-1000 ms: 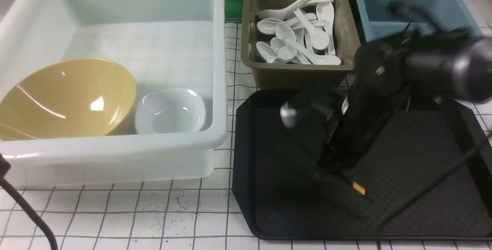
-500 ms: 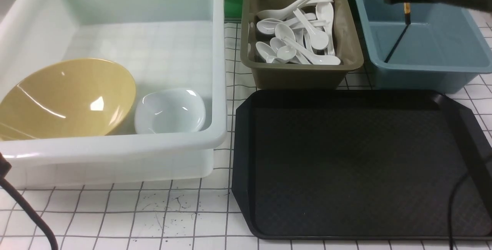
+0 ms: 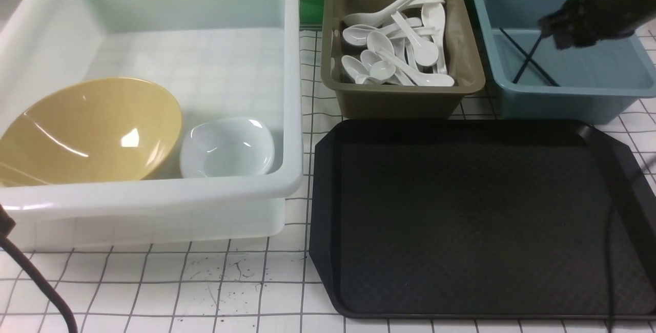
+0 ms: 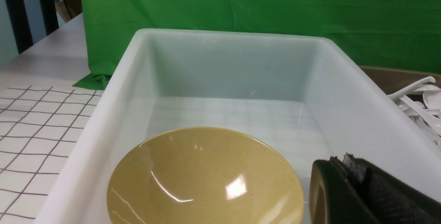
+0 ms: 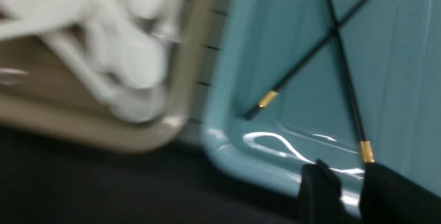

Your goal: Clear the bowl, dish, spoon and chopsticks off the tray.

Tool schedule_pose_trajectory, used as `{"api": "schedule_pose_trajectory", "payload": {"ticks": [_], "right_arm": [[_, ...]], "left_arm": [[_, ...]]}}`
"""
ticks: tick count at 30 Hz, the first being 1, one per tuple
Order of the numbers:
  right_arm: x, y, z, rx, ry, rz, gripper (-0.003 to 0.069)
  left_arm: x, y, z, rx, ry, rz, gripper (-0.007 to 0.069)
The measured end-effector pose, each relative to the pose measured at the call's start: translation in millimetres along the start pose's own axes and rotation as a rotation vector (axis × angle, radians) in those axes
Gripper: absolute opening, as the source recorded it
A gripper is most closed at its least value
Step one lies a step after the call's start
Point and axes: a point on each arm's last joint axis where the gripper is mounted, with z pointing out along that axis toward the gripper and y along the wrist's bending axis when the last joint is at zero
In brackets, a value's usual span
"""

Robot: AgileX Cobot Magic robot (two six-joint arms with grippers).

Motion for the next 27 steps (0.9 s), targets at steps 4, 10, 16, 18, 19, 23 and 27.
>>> {"api": "schedule_pose_trajectory", "payload": {"ticks": [4,10,16,18,19,23,27], "right_arm": [[33.2,19.3,-88.1,-0.069,-0.272,-0.013,0.0052],[132.2,26.1,-145.6,0.090,-0.624,-0.034,0.0036],[236.1,33.2,-149.4,0.211,-0.791,-0.072,0.0036],[249.8,35.0,-149.3,0.219,-0.812,-0.081,0.0036],[262.1,36.7,-148.2,0.221,-0.830,-0.083,0.0036],[299.6,42.1,-150.2,0.186,-0.981,0.016,0.0036],[303.6,39.9,-145.4,0.149,-1.023,0.143,0.0036]], "left_arm": [[0.0,0.0,0.0,0.000,0.000,0.000,-0.0006],[0.0,0.0,0.0,0.000,0.000,0.000,-0.0006],[0.0,0.0,0.0,0.000,0.000,0.000,-0.0006],[0.0,0.0,0.0,0.000,0.000,0.000,-0.0006],[0.0,0.0,0.0,0.000,0.000,0.000,-0.0006],[0.8,0.1,0.3,-0.001,0.005,0.000,-0.0006],[1.1,0.3,0.0,-0.003,0.009,0.000,-0.0006]]}}
